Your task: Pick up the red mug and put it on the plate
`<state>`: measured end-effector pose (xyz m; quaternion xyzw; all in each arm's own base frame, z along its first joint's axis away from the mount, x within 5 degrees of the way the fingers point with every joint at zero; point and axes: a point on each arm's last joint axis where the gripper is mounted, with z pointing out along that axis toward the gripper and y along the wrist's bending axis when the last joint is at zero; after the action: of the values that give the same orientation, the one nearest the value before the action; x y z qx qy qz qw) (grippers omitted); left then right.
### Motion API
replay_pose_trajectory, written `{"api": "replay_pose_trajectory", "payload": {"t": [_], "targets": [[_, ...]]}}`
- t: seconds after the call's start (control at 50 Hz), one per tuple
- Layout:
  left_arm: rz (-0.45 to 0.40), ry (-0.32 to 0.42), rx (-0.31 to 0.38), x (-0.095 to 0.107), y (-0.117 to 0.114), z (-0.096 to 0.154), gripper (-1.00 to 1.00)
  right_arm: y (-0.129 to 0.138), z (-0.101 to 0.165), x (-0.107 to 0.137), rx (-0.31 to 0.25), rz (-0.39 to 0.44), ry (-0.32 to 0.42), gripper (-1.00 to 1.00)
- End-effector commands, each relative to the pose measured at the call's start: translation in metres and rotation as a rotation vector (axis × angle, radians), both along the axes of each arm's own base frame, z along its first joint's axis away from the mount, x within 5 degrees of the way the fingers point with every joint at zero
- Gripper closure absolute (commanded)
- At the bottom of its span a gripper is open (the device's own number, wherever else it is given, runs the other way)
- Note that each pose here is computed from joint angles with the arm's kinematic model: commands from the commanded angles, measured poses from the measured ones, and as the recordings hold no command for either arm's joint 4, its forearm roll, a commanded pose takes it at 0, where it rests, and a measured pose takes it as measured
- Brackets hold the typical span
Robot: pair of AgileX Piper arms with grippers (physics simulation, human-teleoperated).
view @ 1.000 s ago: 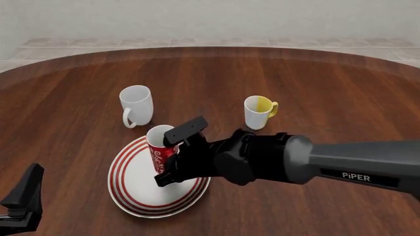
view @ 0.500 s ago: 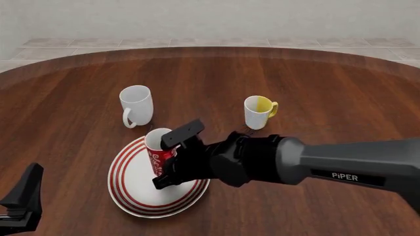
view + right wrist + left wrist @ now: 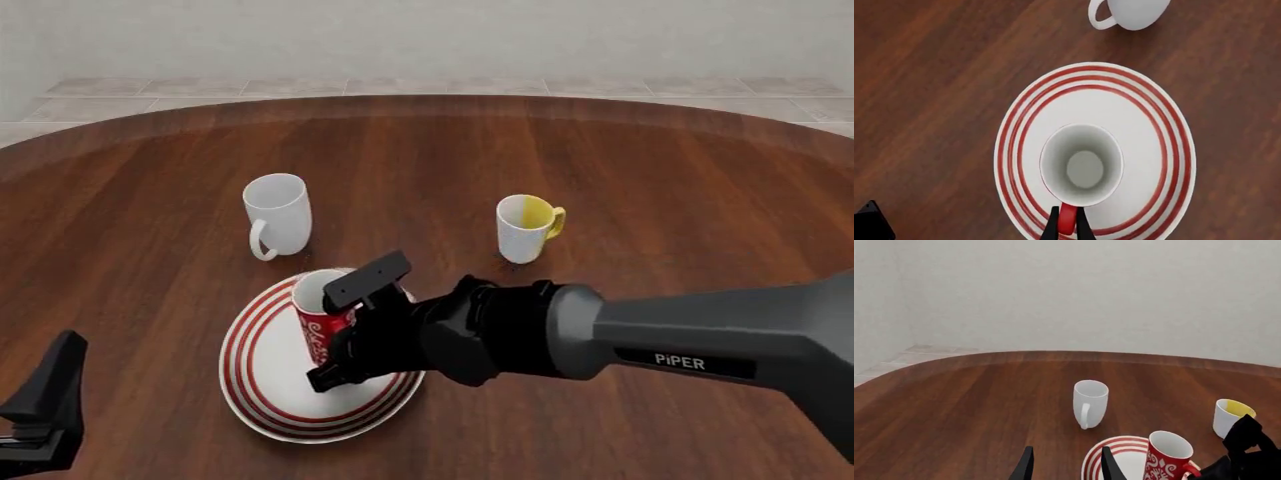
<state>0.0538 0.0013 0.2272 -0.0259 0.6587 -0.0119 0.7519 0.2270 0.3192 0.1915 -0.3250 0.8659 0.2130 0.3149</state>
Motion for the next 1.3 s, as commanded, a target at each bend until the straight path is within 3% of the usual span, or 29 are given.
{"api": "replay_pose_trajectory", "payload": {"t": [0.02,1.3], "targets": [[0.000,0.000,0.000,0.000,0.000,0.000,-1.00,0.001,0.000,0.000,0.004,-0.001,-0.001,1.00],[0.000,0.000,-0.002,0.000,0.000,-0.002,-1.00,0.004,-0.013,0.000,-0.012,0.000,0.014,1.00]]}}
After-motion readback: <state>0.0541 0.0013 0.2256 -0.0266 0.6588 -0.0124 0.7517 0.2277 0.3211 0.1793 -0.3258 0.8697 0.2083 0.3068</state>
